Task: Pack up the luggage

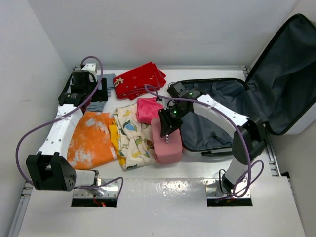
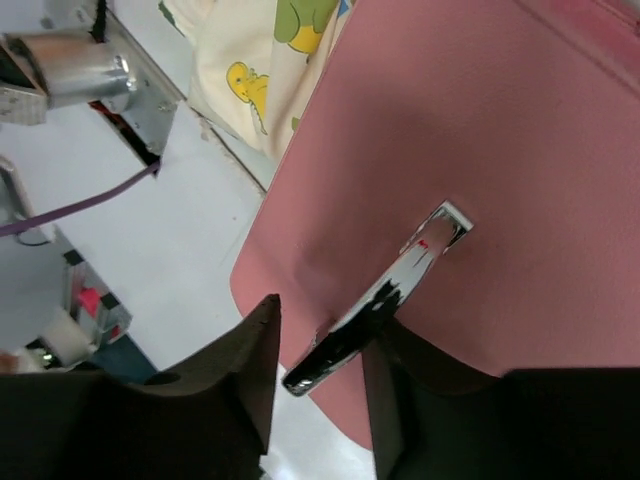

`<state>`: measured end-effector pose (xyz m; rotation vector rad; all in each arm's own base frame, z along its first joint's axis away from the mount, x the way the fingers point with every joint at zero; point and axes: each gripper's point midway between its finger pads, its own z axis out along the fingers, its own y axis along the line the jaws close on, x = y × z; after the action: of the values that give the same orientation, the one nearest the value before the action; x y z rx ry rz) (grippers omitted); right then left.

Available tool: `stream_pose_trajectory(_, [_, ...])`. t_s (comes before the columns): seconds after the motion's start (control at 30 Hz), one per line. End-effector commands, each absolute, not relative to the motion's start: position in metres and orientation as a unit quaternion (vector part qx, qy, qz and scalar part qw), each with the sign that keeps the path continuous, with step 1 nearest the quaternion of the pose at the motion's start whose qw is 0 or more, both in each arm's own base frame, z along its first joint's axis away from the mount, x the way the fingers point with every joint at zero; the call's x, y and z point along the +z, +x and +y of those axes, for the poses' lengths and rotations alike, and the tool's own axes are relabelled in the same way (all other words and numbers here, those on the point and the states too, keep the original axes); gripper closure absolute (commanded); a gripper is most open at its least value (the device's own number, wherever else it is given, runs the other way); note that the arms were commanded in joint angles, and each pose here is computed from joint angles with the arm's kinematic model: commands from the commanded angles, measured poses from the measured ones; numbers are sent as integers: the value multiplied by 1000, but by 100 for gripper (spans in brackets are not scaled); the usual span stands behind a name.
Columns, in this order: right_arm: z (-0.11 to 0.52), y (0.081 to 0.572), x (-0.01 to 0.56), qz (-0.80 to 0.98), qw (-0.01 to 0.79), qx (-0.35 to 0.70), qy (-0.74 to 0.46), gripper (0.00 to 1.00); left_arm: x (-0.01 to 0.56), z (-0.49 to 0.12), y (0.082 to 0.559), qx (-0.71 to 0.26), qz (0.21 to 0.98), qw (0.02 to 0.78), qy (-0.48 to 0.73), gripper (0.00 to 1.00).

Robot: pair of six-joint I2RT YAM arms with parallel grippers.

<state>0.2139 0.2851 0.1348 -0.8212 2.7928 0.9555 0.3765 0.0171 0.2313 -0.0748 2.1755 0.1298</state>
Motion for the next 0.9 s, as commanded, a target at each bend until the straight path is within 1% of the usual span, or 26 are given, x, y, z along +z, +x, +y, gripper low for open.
stream_pose_trajectory(0.0, [294,212,137,892,20,365,-265,68,248,20,379,40,868,492,-50,0])
stream_pose_trajectory(0.03, [296,212,139,889,16,375,-262,82,243,20,381,40,871,487,-50,0])
stream_pose_trajectory(0.07, [296,212,141,887,14,382,-259,93,243,24,381,42,871,487,-54,0])
stream_pose_trajectory(0.1, [295,216,144,886,16,389,-252,100,239,21,382,35,874,482,-55,0])
stream_pose_trajectory(0.17, [294,220,157,884,25,394,-251,100,234,23,384,32,877,476,-57,0])
stream_pose_trajectory(0.2, [295,226,170,880,43,398,-255,100,230,27,385,33,879,471,-65,0])
stream_pose_trajectory(0.23, [296,232,197,871,74,402,-274,100,229,25,388,28,880,469,-63,0])
stream_pose_trajectory(0.27, [293,231,195,874,72,395,-275,100,234,25,390,28,878,474,-63,0])
stream_pose_trajectory(0.3, [291,236,205,874,92,388,-277,100,229,28,391,27,881,468,-65,0])
stream_pose_trajectory(0.33, [292,246,231,866,133,386,-289,100,233,28,393,27,878,473,-65,0])
stream_pose_trajectory(0.37, [288,254,239,868,155,373,-290,100,230,29,396,19,879,471,-65,0])
stream_pose_trajectory(0.4, [282,255,259,863,179,368,-297,100,230,30,399,15,880,471,-65,0])
stream_pose_trajectory(0.43, [274,267,270,866,213,341,-296,100,235,28,401,10,878,475,-62,0])
stream_pose_trajectory(0.5, [264,270,291,858,250,324,-310,100,237,25,405,-7,876,479,-52,0])
stream_pose_trajectory(0.53, [247,282,301,863,285,294,-295,100,236,25,407,-13,876,480,-43,2])
stream_pose_trajectory(0.63, [215,299,325,862,341,257,-274,100,244,13,414,-46,866,499,-3,2])
stream_pose_trajectory(0.7, [184,312,323,872,368,184,-265,100,248,6,420,-63,858,510,9,2])
stream_pose_trajectory(0.73, [170,313,318,876,369,167,-262,100,255,4,423,-67,853,518,13,2])
stream_pose_trajectory(0.83, [131,324,314,863,402,76,-297,100,255,1,434,-80,853,515,20,3])
stream_pose_trajectory(0.87, [115,327,306,868,399,45,-293,100,255,-1,437,-85,852,515,23,3])
